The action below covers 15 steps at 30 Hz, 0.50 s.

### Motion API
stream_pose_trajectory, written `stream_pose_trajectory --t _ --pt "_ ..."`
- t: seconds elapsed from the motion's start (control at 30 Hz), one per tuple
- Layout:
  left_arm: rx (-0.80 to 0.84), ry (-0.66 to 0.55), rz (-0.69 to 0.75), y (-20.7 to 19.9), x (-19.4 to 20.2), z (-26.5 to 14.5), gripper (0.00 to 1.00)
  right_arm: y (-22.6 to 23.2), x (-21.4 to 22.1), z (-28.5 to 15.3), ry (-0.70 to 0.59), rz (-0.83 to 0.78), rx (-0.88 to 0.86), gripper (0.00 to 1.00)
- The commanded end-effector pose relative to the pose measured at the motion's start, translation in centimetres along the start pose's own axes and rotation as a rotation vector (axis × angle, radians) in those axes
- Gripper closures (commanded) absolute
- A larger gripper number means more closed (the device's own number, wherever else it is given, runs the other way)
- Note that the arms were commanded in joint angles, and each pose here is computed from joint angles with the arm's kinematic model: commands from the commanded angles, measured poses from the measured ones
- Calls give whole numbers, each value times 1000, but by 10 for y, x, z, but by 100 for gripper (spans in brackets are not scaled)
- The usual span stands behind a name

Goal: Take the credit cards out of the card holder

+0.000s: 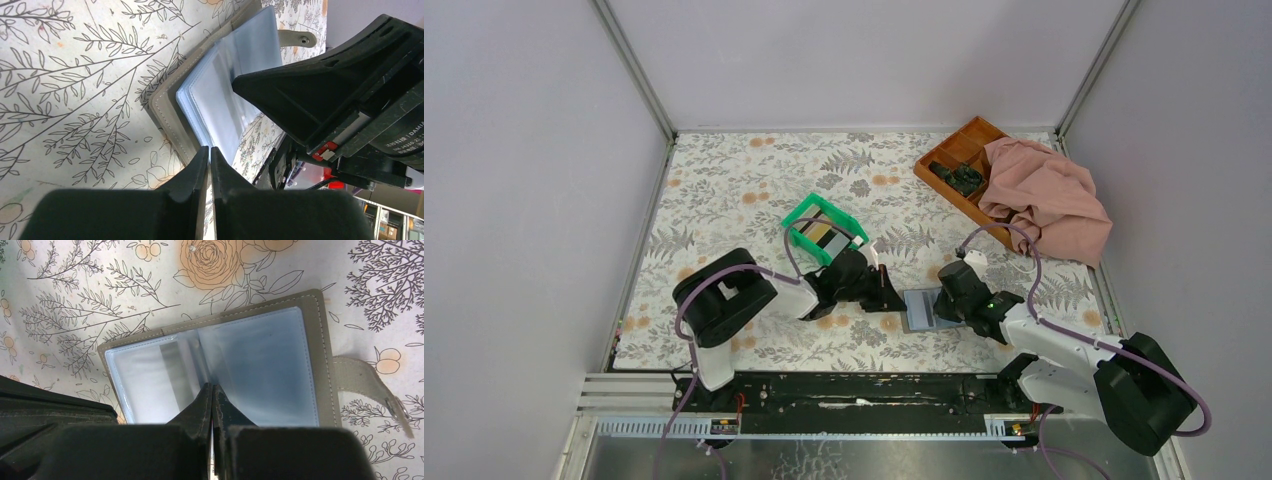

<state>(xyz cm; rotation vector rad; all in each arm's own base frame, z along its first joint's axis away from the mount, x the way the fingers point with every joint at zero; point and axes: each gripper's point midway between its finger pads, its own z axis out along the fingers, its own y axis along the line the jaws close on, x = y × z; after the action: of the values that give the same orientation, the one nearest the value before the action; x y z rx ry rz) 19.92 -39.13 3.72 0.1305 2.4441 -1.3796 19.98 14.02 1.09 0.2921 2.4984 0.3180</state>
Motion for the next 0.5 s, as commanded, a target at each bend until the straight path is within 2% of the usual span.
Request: stream_pose_trajectory --t 0.0,0.47 --pt "66 -29 26 -19 -11 6 89 -16 22 3 72 -18 39 100" --pt "52 -14 22 -13 -7 12 89 -16 26 4 81 -15 31 100"
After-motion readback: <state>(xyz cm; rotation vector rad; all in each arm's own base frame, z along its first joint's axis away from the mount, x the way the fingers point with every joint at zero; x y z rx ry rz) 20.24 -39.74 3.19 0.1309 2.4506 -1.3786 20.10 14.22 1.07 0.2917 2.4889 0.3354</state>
